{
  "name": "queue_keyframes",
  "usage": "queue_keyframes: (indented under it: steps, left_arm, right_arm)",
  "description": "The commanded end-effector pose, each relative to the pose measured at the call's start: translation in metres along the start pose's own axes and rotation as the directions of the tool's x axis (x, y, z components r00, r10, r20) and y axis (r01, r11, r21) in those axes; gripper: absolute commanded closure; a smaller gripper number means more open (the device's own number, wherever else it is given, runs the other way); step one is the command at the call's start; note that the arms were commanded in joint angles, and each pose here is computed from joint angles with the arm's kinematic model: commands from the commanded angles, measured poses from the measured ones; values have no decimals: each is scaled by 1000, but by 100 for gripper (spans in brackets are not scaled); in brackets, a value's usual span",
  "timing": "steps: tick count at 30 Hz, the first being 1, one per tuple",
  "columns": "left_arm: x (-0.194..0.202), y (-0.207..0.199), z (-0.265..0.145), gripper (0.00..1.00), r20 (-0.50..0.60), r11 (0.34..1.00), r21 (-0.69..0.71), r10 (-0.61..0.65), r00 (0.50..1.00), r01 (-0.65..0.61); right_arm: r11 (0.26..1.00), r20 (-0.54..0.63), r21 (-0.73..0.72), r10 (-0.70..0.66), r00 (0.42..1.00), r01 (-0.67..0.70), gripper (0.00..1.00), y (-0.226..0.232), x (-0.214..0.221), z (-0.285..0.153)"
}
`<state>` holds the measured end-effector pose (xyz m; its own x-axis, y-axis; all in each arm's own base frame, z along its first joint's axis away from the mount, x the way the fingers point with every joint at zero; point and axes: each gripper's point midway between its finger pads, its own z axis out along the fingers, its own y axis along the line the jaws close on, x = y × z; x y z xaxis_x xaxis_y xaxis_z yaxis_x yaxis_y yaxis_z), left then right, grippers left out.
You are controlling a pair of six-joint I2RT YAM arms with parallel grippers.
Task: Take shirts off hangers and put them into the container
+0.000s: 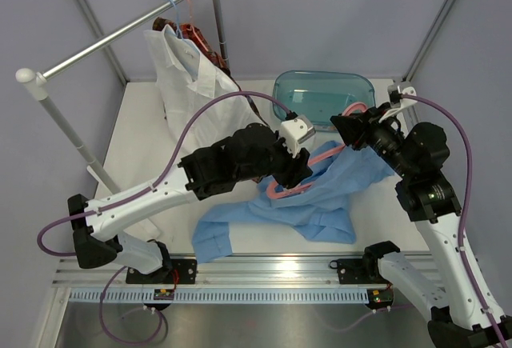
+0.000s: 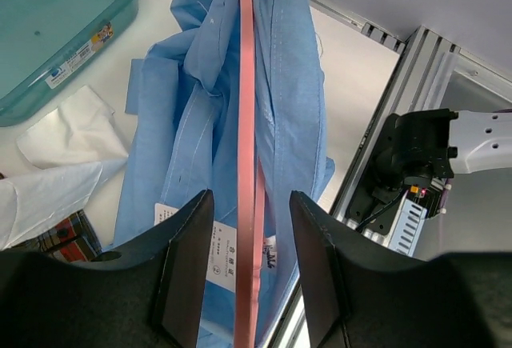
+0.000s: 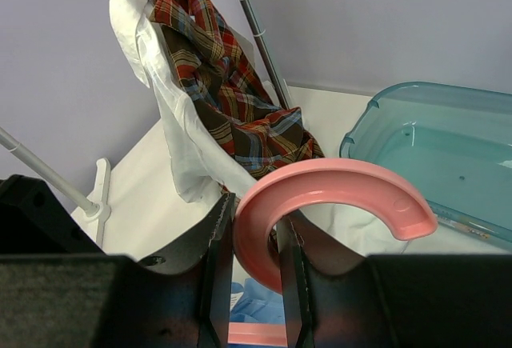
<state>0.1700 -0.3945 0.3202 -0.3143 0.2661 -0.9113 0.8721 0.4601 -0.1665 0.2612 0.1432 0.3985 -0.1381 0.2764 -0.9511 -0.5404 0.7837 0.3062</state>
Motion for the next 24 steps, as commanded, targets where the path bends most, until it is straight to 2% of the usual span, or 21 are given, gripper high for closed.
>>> queue_keyframes:
  steps: [1, 5, 10, 15, 16, 17, 19, 20, 21, 22, 24]
  left_arm:
    - [-24, -4, -4, 53, 70, 1000, 9, 14, 997, -14]
    - [-22, -4, 0, 57, 60, 1000, 10, 17, 998, -17]
    - [-15, -5, 7, 68, 39, 1000, 17, 16, 999, -16]
    - [-11, -6, 11, 72, 26, 1000, 21, 17, 1000, -18]
    - [-11, -5, 12, 75, 24, 1000, 20, 16, 1000, -16]
    - [-12, -5, 12, 85, 26, 1000, 18, 17, 1000, -17]
    - [-14, -4, 11, 98, 33, 1000, 12, 17, 999, -17]
    - [-16, -3, 9, 100, 39, 1000, 7, 17, 999, -17]
    - [-16, -3, 9, 100, 40, 1000, 7, 15, 999, -15]
    - [-17, -1, 8, 100, 44, 1000, -8, 16, 999, -15]
    - [-19, 4, 6, 100, 54, 999, -37, 13, 998, -11]
  right_arm:
    - [998, 68, -49, -36, 997, 40, 100, 10, -16, -2]
    - [998, 69, -51, -32, 997, 36, 100, 10, -16, -2]
    - [998, 69, -54, -34, 997, 38, 100, 12, -17, -3]
    - [998, 67, -57, -34, 997, 38, 100, 12, -16, -3]
    - [998, 63, -55, -33, 998, 36, 100, 11, -14, -3]
    - [998, 63, -57, -33, 997, 37, 100, 12, -14, -3]
    - [998, 60, -54, -33, 998, 36, 100, 11, -13, -4]
    - [998, 57, -50, -32, 998, 34, 99, 10, -12, -4]
    - [999, 41, -42, -28, 999, 29, 97, 8, -8, -4]
    - [999, 30, -34, -31, 999, 32, 82, 7, -6, -4]
    - [1000, -1, 8, -22, 1000, 22, 60, -1, 2, -6]
